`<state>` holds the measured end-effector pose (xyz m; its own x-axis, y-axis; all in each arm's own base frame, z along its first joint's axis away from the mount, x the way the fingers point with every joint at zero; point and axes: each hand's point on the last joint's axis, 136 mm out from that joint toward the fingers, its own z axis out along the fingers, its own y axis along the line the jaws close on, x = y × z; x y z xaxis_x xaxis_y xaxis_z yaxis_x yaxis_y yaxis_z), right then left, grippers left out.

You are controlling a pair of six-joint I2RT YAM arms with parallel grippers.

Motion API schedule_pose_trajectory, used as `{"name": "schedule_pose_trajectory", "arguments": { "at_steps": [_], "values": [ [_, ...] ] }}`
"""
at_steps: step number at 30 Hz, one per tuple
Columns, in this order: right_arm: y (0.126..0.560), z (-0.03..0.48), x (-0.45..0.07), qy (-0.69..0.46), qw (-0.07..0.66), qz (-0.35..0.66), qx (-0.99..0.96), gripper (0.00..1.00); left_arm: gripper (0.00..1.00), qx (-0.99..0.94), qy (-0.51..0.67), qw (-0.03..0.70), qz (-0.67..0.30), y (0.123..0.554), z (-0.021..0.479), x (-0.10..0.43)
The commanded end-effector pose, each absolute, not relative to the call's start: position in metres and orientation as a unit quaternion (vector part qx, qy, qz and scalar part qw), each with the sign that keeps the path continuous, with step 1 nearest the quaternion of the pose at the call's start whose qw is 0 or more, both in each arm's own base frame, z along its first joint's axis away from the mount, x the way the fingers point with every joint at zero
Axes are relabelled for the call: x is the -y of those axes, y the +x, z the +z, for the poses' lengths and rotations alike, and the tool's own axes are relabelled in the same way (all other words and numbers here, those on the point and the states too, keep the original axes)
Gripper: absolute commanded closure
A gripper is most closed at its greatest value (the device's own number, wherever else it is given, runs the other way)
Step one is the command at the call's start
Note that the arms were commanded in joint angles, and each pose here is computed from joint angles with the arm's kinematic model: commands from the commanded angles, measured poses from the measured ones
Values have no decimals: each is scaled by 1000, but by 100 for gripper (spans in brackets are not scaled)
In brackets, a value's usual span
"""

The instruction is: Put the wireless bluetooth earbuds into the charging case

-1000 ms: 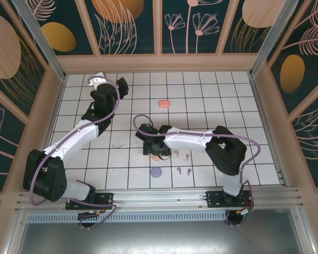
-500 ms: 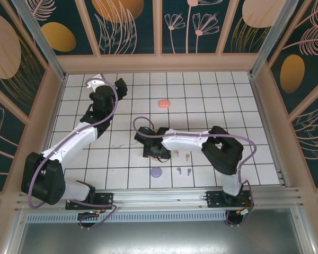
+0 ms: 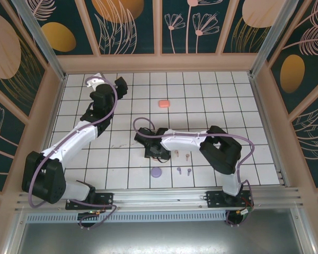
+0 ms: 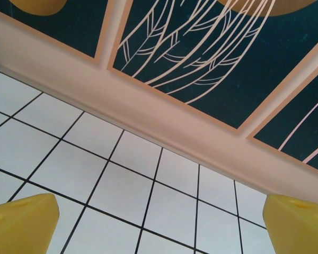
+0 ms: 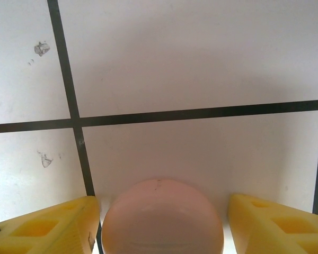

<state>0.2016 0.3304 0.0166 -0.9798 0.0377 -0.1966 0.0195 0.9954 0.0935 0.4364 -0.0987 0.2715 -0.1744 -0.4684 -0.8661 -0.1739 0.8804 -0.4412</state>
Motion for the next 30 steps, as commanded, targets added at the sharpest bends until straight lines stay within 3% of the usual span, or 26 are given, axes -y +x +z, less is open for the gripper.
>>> {"name": "schedule_pose_trajectory", "arguments": {
  "at_steps": [1, 11, 21, 30],
  "values": [
    [196, 1, -325, 19, 86, 23, -996, 37, 1, -752, -217, 609, -130, 439, 277, 99],
    [201, 9, -333, 19, 97, 43, -994, 57, 1, -752, -247, 595, -135, 437, 272, 96],
    [229, 52, -341, 30, 147, 91, -984, 60, 1, -761, -250, 582, -137, 442, 267, 99],
    [288, 84, -324, 62, 189, 147, -969, 60, 1, -762, -180, 600, -164, 444, 263, 119]
  ]
}}
